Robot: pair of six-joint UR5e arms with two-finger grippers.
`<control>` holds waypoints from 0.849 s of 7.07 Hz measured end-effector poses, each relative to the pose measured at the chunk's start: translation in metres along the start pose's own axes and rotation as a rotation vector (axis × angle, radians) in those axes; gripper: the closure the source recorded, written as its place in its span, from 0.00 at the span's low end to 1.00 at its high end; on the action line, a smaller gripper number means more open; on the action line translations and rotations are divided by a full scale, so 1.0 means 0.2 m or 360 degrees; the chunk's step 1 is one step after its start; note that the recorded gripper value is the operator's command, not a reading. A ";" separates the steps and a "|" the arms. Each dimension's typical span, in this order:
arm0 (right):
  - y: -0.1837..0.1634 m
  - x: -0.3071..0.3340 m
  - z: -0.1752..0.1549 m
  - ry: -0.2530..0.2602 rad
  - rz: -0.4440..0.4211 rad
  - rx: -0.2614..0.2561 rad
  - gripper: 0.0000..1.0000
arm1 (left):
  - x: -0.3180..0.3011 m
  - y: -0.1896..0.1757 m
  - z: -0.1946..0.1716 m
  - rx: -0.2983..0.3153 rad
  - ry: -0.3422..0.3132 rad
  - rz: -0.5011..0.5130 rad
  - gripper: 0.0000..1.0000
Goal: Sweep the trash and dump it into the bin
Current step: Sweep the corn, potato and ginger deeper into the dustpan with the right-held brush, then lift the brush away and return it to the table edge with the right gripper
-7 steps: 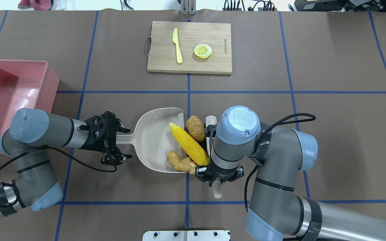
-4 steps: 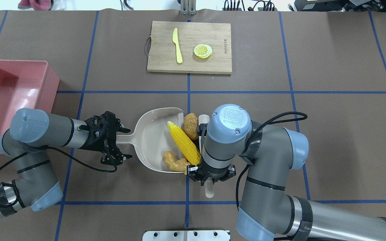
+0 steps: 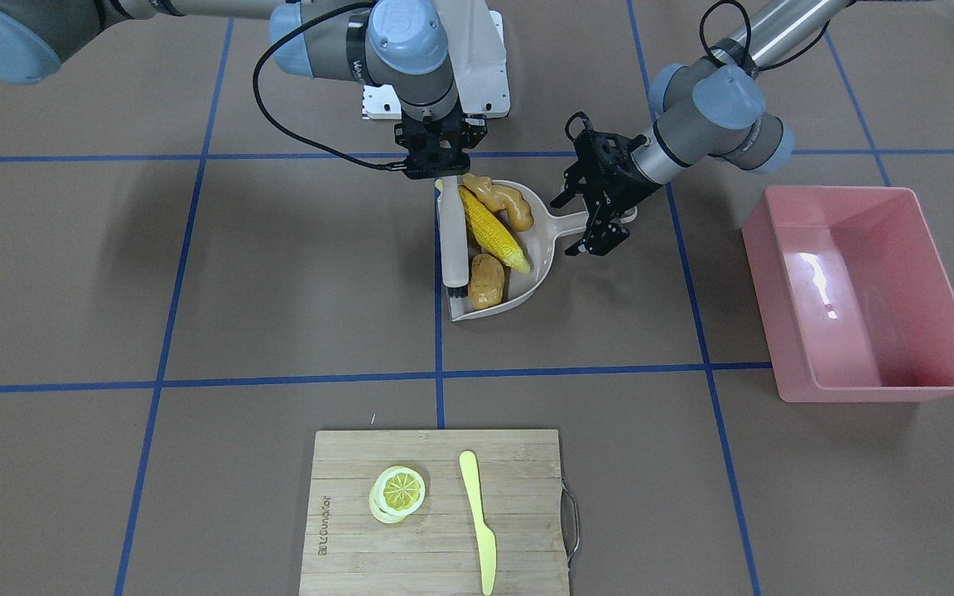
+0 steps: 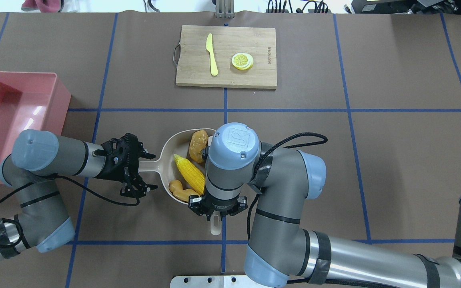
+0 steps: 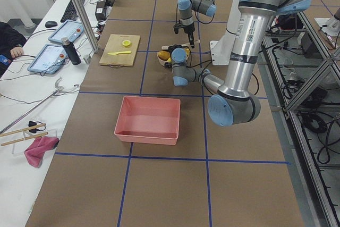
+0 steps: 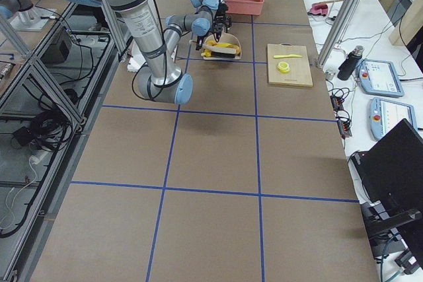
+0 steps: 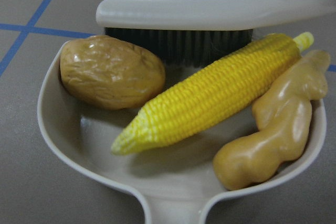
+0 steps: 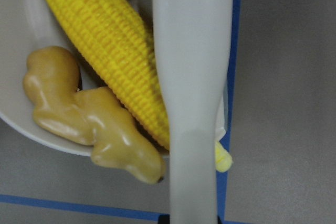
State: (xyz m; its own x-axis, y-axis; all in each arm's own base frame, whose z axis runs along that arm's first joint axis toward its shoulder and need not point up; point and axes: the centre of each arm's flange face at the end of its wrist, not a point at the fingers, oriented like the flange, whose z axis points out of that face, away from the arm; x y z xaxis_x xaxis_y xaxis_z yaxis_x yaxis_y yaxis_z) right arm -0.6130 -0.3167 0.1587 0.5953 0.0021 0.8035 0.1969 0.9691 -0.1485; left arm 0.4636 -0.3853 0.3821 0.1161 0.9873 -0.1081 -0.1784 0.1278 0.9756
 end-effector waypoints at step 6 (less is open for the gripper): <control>-0.18 0.09 -0.37 -0.0079 0.0119 -0.0078 1.00 | 0.00 0.00 0.00 -0.0002 0.0000 -0.0001 0.07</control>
State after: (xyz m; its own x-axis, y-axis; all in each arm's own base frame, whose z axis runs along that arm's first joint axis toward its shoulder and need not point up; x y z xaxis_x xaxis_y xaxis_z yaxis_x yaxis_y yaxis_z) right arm -0.5514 -0.3691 0.1346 0.5706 0.0872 0.8166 0.1918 0.9527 -0.2358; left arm 0.4638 -0.3854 0.3829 0.1163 0.9872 -0.1088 -0.1798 0.1287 0.9752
